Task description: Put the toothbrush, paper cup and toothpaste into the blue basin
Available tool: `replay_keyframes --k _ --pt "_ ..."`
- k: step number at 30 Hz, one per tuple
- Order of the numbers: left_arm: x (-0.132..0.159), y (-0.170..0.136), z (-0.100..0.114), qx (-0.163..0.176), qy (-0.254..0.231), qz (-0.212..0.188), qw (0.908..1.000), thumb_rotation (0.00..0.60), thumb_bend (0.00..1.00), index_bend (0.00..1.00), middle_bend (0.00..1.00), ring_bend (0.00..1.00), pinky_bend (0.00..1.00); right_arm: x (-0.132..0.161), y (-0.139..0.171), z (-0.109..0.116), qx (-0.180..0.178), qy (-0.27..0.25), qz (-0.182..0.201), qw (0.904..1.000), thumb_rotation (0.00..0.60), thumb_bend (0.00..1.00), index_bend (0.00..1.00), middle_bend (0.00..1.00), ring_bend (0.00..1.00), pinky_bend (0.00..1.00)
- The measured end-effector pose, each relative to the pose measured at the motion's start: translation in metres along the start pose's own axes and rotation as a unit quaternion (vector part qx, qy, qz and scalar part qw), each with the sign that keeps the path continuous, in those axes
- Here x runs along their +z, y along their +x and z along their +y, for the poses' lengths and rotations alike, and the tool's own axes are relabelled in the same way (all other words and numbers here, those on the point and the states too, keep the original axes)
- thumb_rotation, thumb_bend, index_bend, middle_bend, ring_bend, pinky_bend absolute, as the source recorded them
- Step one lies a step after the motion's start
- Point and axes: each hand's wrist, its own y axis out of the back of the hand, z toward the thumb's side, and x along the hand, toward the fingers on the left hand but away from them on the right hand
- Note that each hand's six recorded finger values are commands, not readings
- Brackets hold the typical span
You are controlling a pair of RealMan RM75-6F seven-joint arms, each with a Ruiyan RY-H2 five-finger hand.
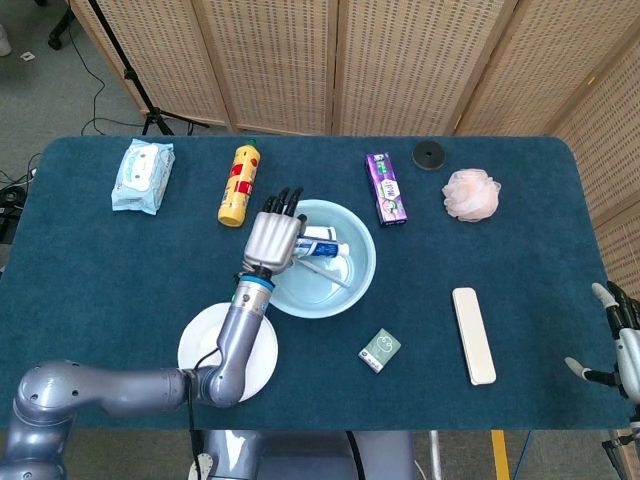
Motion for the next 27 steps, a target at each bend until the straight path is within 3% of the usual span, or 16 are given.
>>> replay_keyframes --k 3,9,19,27 --pt "0.009 0.0 -0.006 -0.01 -0.002 -0.009 0.9999 0.6 0.24 0.17 0.0 0.02 0.16 -0.001 0.0 0.001 -0.001 -0.002 0.0 1.0 0.6 0.13 0.0 0.0 0.0 0.0" --pt "0.005 -0.004 -0.004 -0.014 0.002 -0.011 0.9998 0.6 0.15 0.03 0.0 0.0 0.09 0.0 0.001 0.003 -0.005 -0.001 0.002 1.0 0.6 0.13 0.0 0.0 0.0 0.0" --pt "-0.037 -0.01 0.017 -0.014 -0.009 0.021 0.9996 0.6 0.13 0.0 0.0 0.0 0.02 0.004 0.003 0.001 -0.004 0.007 0.007 0.9999 0.6 0.13 0.0 0.0 0.0 0.0" --pt "-0.089 -0.039 0.039 -0.031 0.001 0.041 0.9987 0.6 0.13 0.0 0.0 0.0 0.02 0.009 0.004 -0.003 -0.002 0.018 0.011 0.9998 0.6 0.13 0.0 0.0 0.0 0.0"
